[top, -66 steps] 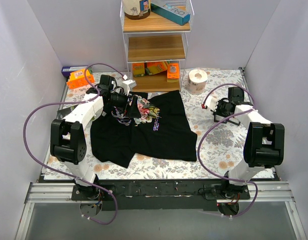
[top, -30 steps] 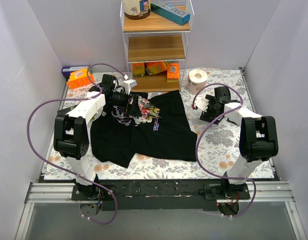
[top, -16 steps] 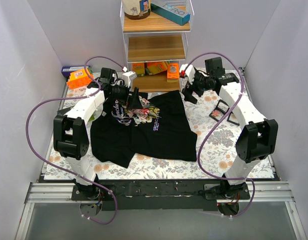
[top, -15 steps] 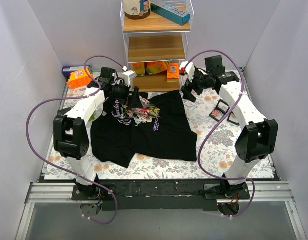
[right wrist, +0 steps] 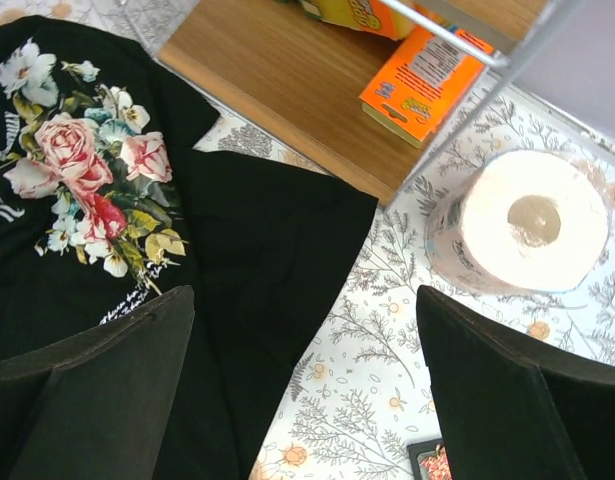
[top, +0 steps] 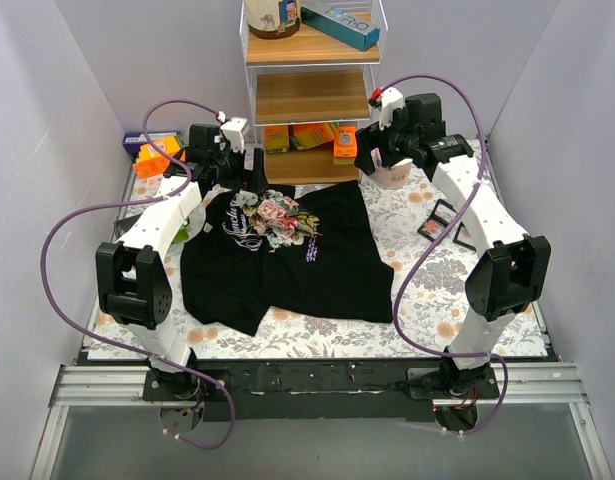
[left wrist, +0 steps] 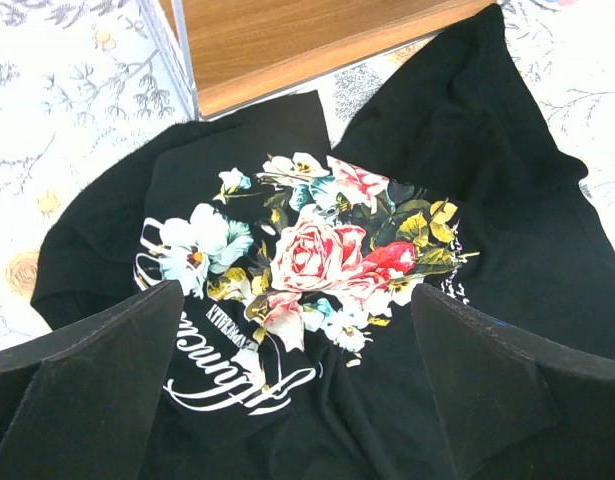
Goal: Remove the brooch from the garment
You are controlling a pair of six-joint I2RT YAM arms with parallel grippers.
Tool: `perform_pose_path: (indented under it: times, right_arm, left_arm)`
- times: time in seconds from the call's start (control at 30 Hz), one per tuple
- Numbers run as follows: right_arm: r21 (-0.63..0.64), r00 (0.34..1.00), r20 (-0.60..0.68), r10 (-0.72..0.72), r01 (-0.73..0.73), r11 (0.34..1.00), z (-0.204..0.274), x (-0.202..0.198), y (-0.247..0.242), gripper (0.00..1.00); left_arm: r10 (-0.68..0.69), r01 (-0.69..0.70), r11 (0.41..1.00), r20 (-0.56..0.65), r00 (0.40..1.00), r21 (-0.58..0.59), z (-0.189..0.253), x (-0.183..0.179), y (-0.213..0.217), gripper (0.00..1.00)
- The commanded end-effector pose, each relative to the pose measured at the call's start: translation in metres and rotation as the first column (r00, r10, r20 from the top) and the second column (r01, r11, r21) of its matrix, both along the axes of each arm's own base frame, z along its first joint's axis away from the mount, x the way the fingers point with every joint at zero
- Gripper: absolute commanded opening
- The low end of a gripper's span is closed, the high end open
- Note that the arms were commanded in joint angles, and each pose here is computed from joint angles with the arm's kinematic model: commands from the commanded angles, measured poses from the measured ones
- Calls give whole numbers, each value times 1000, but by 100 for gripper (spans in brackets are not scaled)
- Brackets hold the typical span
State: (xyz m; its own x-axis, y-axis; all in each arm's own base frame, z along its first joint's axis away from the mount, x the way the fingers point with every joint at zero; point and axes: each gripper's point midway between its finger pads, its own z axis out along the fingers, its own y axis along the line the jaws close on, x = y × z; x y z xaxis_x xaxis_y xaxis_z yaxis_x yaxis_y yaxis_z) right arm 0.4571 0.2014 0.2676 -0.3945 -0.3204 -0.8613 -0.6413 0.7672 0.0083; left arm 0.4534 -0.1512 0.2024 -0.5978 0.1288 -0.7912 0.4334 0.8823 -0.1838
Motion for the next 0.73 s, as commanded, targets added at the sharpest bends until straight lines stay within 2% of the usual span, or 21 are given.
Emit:
perform_pose_path:
  times: [0.0,0.2,0.37,0.53,0.7]
  right_arm:
    - [48,993,23,-112,110,993,13,4,-8,98]
    - [29,992,34,-120,119,992,2,-1,-14,98]
    - [21,994,51,-98,97,995,2,0,-13,98]
    - [33,992,75,-103,101,994,12,12,-9,98]
    - [38,993,74,-97,95,995,11,22,-4,98]
  left_arm:
    - [116,-115,991,2,993,-63,15,-6,7,98]
    - [109,-114,989,-51,993,-92,0,-11,2,98]
    - [15,-21,993,-57,998,-117,-2,-12,-12,98]
    - [72,-79,990,-66,995,-117,-3,-4,-8,98]
    - [128,-130,990,-33,991,-59,-2,1,6,98]
